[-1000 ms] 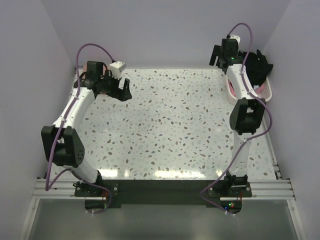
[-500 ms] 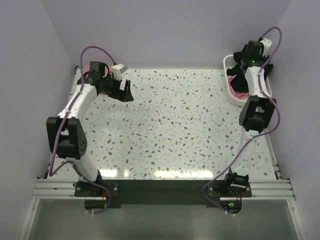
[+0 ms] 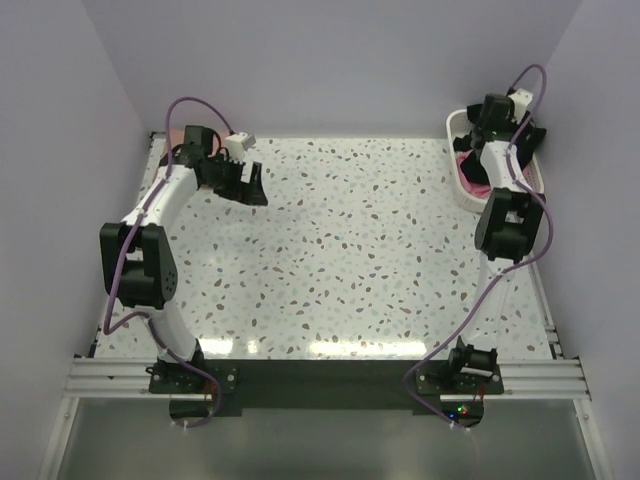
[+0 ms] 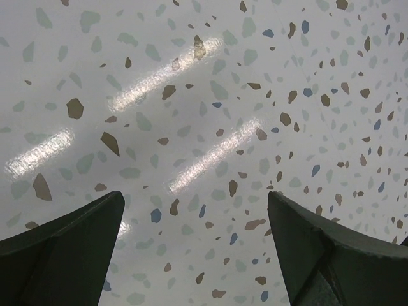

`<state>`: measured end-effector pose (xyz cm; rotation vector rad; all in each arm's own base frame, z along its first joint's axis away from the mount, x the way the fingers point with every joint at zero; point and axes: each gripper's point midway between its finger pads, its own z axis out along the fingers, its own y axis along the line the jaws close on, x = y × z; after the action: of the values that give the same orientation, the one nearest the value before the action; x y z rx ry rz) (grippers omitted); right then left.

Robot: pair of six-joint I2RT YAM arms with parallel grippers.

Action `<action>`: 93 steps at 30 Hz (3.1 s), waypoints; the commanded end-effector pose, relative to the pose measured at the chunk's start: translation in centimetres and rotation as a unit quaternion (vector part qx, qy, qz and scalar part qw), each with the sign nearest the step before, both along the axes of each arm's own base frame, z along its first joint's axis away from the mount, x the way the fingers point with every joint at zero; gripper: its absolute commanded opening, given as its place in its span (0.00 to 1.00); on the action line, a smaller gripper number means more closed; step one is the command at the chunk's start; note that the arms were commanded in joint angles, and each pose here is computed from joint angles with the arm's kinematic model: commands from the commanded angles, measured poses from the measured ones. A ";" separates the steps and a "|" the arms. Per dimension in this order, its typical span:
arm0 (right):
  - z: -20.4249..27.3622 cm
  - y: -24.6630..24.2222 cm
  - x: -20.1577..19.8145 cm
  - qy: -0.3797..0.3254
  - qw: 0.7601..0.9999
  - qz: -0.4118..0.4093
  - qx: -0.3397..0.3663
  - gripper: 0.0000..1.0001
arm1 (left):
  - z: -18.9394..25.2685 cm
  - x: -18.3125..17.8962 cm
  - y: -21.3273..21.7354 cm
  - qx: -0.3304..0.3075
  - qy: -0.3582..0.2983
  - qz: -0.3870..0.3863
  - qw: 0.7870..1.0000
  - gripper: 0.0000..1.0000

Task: Fold and stack the t-shirts
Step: Grab the tshirt from the pile, then move the tshirt to the center of the board, then flatten the tshirt out

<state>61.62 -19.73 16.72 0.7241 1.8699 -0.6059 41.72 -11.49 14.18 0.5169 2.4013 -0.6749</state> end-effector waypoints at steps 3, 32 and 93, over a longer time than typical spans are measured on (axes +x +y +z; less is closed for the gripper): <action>-3.2 -0.1 -1.1 0.023 0.999 -0.014 0.019 0.97 | 1.5 1.1 0.0 -0.016 -0.010 0.006 1.000 1.00; 7.4 4.2 -2.4 -0.058 0.989 0.103 0.085 0.00 | 2.5 -0.6 0.2 -0.011 -0.014 0.002 1.000 1.00; 2.3 28.3 -23.3 0.211 0.721 0.649 0.123 0.87 | -3.8 -8.5 3.6 0.139 0.004 -0.114 0.984 0.95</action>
<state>38.84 6.82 19.84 -0.4813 2.3310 0.4765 34.48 -7.94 13.86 0.7705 2.3817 -0.5247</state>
